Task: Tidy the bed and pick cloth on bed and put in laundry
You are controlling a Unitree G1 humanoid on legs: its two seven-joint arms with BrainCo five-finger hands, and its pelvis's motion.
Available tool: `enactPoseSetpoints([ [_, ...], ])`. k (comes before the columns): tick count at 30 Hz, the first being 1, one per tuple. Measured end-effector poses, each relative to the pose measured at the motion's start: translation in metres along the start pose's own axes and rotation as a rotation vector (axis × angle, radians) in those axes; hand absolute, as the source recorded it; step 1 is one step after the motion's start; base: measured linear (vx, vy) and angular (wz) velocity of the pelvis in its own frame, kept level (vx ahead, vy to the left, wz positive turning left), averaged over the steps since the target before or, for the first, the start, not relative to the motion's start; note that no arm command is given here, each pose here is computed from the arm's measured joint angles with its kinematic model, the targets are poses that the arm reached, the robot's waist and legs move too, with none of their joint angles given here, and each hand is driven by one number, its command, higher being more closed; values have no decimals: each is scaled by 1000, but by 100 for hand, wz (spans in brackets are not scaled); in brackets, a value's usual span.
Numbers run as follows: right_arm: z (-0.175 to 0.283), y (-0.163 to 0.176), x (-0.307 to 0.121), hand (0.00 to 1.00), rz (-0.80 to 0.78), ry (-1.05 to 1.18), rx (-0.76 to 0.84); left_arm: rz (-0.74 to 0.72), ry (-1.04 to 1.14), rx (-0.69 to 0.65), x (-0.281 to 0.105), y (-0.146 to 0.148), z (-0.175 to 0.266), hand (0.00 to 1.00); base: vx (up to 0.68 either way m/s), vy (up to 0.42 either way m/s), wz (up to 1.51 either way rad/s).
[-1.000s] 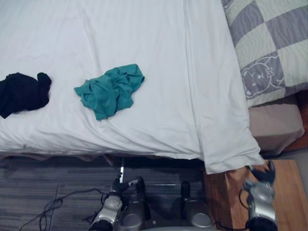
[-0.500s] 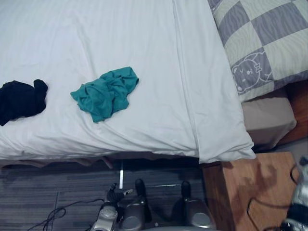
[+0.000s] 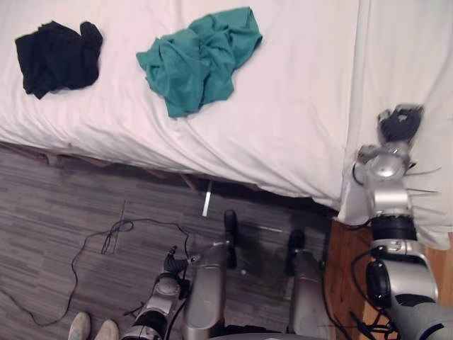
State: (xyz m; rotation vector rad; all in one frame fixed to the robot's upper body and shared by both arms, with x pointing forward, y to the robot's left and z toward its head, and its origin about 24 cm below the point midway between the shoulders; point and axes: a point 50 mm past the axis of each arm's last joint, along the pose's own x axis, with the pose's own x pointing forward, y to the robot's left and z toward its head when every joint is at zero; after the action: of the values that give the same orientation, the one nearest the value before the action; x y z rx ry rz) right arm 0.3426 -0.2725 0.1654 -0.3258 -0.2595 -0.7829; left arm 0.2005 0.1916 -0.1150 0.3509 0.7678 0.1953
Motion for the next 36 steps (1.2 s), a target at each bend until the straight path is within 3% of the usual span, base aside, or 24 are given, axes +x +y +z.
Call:
enactPoseSetpoints([
  [8,-69,2,-72,100,58,187,39,67,41,-9,1,15,-7,0,8,-33,-13],
  [9,-77,0,-78,0,64,216,30,69,45,-7,1,16,-8,0,99,-50,-7],
  [13,-173,-30,-154,0,110,667,-84,79,66,-1,-5,21,-21,0,157,-5,-14],
  [15,-226,-65,-224,0,149,1019,-218,82,49,-4,-4,23,-18,0,148,44,18],
  [19,-253,-124,-328,0,217,1414,-350,30,47,-35,-6,8,-16,0,150,150,35],
  [22,-252,-139,-373,0,276,1571,-364,28,25,-56,-7,7,-12,0,145,226,101],
  [25,-251,-121,-365,0,314,1533,-294,84,77,-86,-7,24,-26,0,44,243,72],
  [30,-256,-129,-349,0,276,1490,-290,85,107,-70,-14,23,-44,0,135,556,24],
  [31,-253,-113,-360,0,256,1528,-237,146,72,-40,-6,44,-34,0,134,763,-18],
  [33,-253,-110,-356,0,272,1518,-231,170,111,-16,-6,51,-42,0,58,748,-73],
  [36,-252,-101,-349,0,343,1472,-265,163,177,-3,-16,43,-63,0,109,759,-92],
])
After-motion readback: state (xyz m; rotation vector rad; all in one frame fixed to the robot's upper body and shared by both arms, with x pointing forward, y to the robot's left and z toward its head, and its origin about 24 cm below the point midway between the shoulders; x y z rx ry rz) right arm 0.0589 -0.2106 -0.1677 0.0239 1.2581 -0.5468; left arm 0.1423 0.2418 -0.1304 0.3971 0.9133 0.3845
